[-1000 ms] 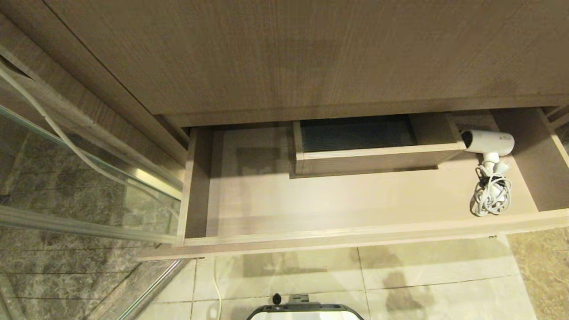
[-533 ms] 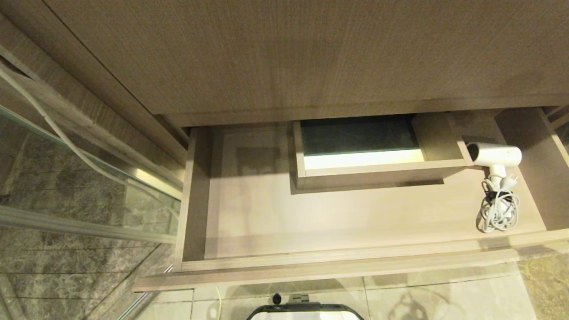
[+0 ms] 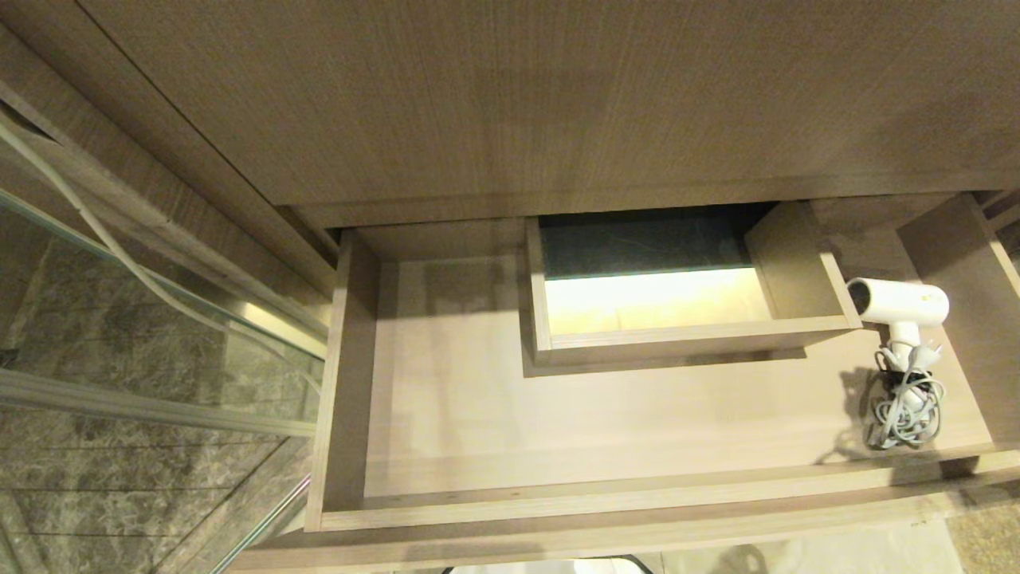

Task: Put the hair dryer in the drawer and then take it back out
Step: Pull open the drawer, then take the hairdryer out

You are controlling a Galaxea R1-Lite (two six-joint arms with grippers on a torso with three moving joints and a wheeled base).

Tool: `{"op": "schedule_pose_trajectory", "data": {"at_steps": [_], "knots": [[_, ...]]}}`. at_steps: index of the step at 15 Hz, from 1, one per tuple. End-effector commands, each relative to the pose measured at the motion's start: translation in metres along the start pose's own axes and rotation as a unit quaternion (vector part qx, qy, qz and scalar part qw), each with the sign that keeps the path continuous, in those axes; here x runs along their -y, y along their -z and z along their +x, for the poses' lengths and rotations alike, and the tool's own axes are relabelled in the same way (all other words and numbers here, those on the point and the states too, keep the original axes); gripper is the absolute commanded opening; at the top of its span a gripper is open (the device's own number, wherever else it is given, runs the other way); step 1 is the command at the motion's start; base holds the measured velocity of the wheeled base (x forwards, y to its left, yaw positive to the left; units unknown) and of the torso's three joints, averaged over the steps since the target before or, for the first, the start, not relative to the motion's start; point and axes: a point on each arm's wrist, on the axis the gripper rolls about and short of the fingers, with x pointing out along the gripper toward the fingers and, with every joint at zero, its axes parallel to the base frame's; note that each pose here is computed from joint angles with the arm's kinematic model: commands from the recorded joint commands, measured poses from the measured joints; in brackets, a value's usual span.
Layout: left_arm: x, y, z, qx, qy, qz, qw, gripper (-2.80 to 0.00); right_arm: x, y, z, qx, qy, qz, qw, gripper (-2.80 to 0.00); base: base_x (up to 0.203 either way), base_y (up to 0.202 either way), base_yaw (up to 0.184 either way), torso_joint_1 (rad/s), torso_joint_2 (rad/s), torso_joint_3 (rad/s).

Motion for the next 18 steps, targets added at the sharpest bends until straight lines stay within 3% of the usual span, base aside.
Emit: {"op": "schedule_pose_trajectory", "data": {"at_steps": [1, 3, 4, 7, 9, 12, 16, 18], "knots": [[0.0, 0.0, 0.0, -0.001, 0.0, 0.0, 1.0, -2.8, 0.001, -0.002, 0.056, -0.019, -0.002, 0.002, 1.0, -2.8, 0.0, 0.0, 0.0, 0.0, 0.0, 0.0], [0.0, 0.0, 0.0, -0.001, 0.0, 0.0, 1.0, -2.8, -0.003, 0.006, 0.08, -0.016, -0.007, 0.009, 1.0, -2.8, 0.0, 0.0, 0.0, 0.0, 0.0, 0.0], [0.0, 0.0, 0.0, -0.001, 0.0, 0.0, 1.0, -2.8, -0.006, 0.011, 0.092, -0.023, -0.013, 0.017, 0.999, 0.0, 0.0, 0.0, 0.0, 0.0, 0.0, 0.0], [0.0, 0.0, 0.0, -0.001, 0.0, 0.0, 1.0, -2.8, -0.021, 0.029, 0.132, -0.067, -0.036, 0.057, 0.995, 0.0, 0.0, 0.0, 0.0, 0.0, 0.0, 0.0], [0.0, 0.0, 0.0, -0.001, 0.0, 0.0, 1.0, -2.8, -0.035, 0.033, 0.157, -0.076, -0.052, 0.106, 0.99, 0.0, 0.0, 0.0, 0.0, 0.0, 0.0, 0.0], [0.0, 0.0, 0.0, -0.001, 0.0, 0.0, 1.0, -2.8, -0.055, 0.028, 0.192, -0.037, -0.079, 0.148, 0.985, 0.0, 0.0, 0.0, 0.0, 0.0, 0.0, 0.0], [0.0, 0.0, 0.0, 0.0, 0.0, 0.0, 1.0, -2.8, -0.063, 0.016, 0.223, 0.012, -0.113, 0.158, 0.981, 0.0, 0.0, 0.0, 0.0, 0.0, 0.0, 0.0], [0.0, 0.0, 0.0, -0.001, 0.0, 0.0, 1.0, -2.8, -0.066, 0.018, 0.236, 0.014, -0.126, 0.156, 0.98, 0.0, 0.0, 0.0, 0.0, 0.0, 0.0, 0.0]]}}
